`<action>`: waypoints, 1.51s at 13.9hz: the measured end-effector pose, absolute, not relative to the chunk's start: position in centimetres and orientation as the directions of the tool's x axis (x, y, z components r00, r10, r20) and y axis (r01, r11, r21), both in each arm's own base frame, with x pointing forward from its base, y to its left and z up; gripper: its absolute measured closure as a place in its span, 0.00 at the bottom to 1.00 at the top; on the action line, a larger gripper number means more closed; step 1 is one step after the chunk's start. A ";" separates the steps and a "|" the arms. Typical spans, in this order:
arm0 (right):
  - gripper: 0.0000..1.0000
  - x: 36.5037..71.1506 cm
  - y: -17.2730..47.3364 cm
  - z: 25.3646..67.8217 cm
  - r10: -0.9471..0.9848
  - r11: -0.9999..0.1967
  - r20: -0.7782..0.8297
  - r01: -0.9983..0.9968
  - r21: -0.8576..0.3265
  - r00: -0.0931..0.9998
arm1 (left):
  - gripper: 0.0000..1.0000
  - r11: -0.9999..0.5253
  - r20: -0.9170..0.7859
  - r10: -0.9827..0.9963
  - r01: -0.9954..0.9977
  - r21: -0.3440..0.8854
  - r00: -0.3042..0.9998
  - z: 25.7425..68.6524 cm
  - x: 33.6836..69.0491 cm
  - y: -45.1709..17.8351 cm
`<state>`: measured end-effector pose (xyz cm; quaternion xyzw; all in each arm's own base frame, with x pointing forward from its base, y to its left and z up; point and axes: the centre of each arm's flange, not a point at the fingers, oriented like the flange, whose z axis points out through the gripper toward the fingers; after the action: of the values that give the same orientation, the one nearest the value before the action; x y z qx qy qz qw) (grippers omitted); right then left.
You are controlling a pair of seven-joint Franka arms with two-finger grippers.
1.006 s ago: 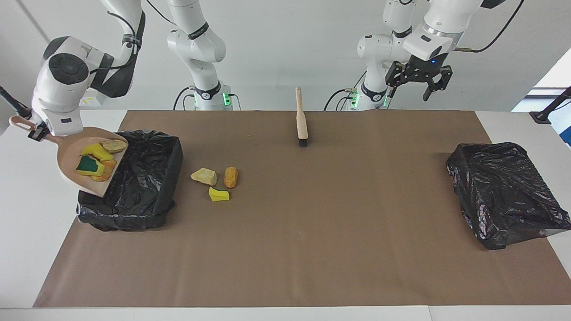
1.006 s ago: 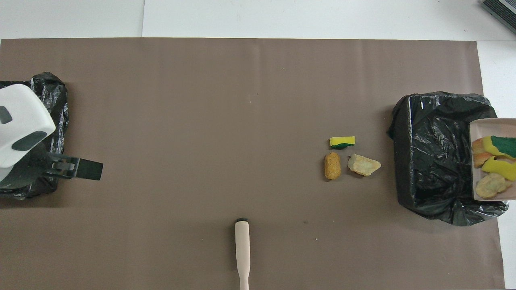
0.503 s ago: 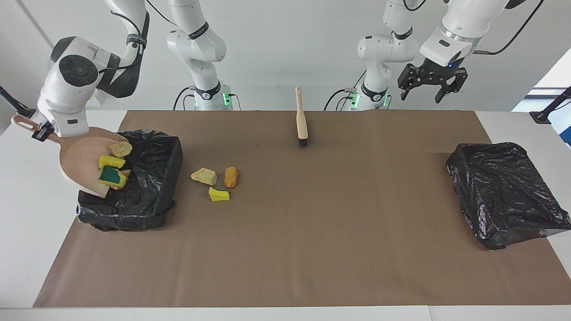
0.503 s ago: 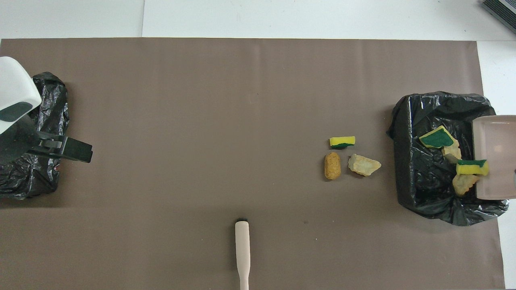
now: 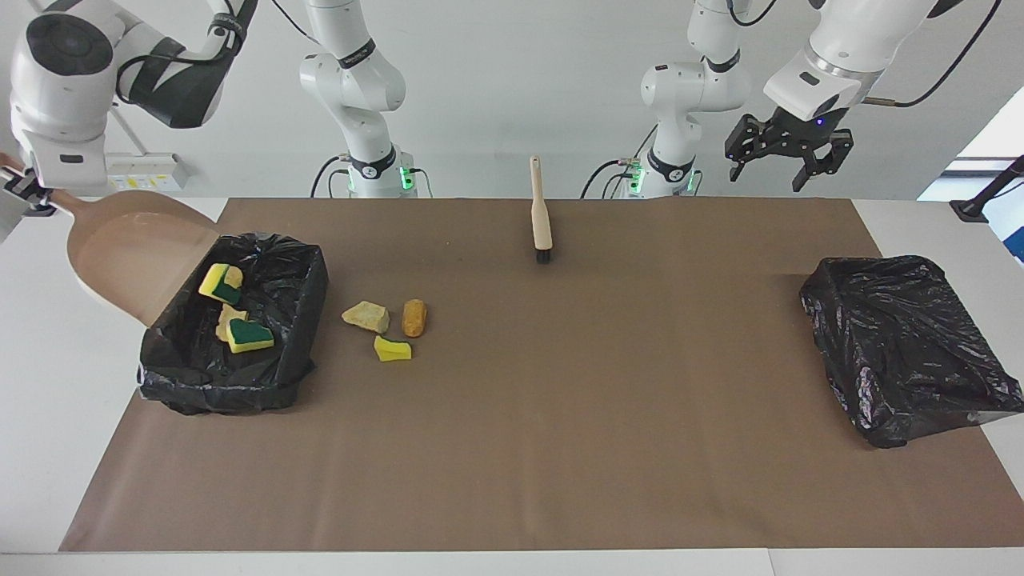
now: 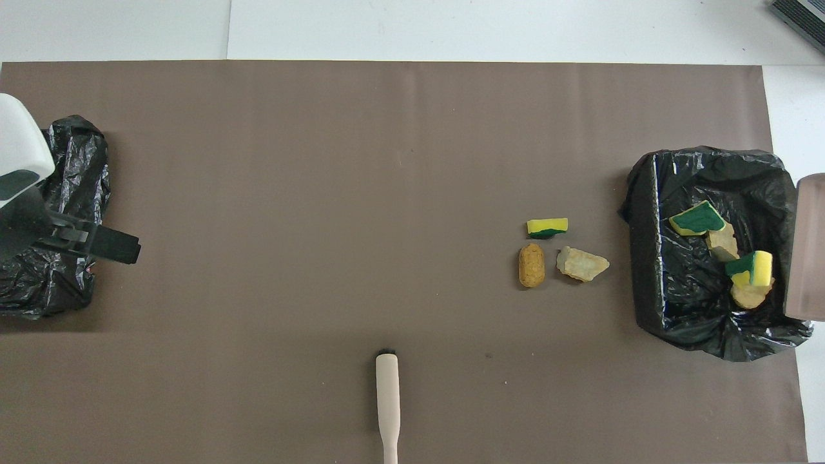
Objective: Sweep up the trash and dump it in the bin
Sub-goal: 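Bring the empty dustpan back to the table center with the right gripper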
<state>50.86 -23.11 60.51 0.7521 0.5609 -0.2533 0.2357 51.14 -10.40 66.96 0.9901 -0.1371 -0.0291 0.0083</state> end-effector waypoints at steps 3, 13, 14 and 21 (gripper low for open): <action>0.68 50.4 -21.1 60.8 0.760 -0.396 -0.514 0.910 0.119 0.398 | 0.00 -0.962 -0.061 -0.273 -0.272 0.025 0.960 66.9 51.1 -10.4; 0.68 53.8 8.0 55.9 0.360 -0.899 -0.163 0.388 0.204 0.919 | 0.00 -0.963 -0.068 -0.268 -0.267 0.025 0.961 67.0 50.9 -10.1; 0.68 54.2 10.3 54.5 0.284 -0.932 -0.142 0.308 0.193 0.948 | 0.00 -0.963 -0.069 -0.268 -0.267 0.025 0.961 67.0 50.9 -10.1; 0.68 56.4 28.3 45.0 -0.115 -0.993 -0.087 -0.112 0.036 0.990 | 0.00 -0.963 -0.070 -0.268 -0.267 0.025 0.961 67.0 50.8 -10.1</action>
<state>56.39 28.30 44.99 0.9973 -0.0570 -0.0446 0.0157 50.85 -10.07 67.01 0.9901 -0.1350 -0.0365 0.0079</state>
